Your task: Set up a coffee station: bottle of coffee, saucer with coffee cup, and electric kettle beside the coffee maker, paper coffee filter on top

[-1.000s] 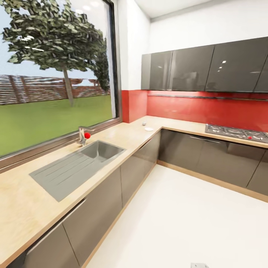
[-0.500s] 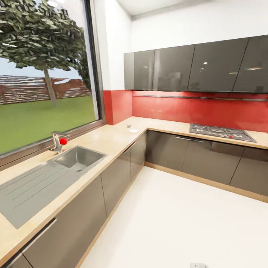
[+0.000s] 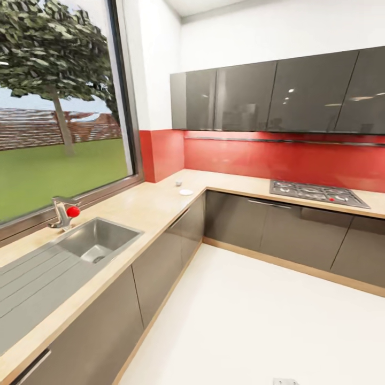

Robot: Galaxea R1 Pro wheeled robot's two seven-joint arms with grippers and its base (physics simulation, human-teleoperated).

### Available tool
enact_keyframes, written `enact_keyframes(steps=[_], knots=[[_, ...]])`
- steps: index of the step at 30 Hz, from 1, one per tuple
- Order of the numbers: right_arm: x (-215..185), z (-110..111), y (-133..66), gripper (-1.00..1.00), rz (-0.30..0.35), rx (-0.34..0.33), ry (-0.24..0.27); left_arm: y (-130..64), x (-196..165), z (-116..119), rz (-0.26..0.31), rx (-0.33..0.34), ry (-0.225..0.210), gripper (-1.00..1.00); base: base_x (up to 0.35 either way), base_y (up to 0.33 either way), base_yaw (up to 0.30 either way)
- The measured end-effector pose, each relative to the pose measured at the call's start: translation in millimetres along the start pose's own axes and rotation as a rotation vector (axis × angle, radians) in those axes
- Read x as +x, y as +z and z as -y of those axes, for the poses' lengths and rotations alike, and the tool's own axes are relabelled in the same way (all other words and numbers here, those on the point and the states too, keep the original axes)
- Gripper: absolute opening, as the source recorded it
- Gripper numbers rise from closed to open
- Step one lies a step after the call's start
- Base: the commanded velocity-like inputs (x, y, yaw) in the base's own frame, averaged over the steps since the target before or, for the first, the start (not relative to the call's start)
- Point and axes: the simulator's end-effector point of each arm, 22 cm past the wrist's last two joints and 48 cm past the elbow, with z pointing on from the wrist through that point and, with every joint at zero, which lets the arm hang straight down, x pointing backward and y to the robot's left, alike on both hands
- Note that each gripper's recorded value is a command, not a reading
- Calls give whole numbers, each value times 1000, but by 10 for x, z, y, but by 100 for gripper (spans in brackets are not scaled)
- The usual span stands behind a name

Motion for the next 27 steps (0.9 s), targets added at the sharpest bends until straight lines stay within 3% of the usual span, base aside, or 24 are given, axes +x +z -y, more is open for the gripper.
enact_keyframes(steps=[11,27], knots=[[118,16,13,100,-14,2,-2,0,1,1,0,0,-1,100,316,-58,0],[219,9,23,100,-26,1,-2,0,9,-12,-3,-3,-7,100,285,-159,0]])
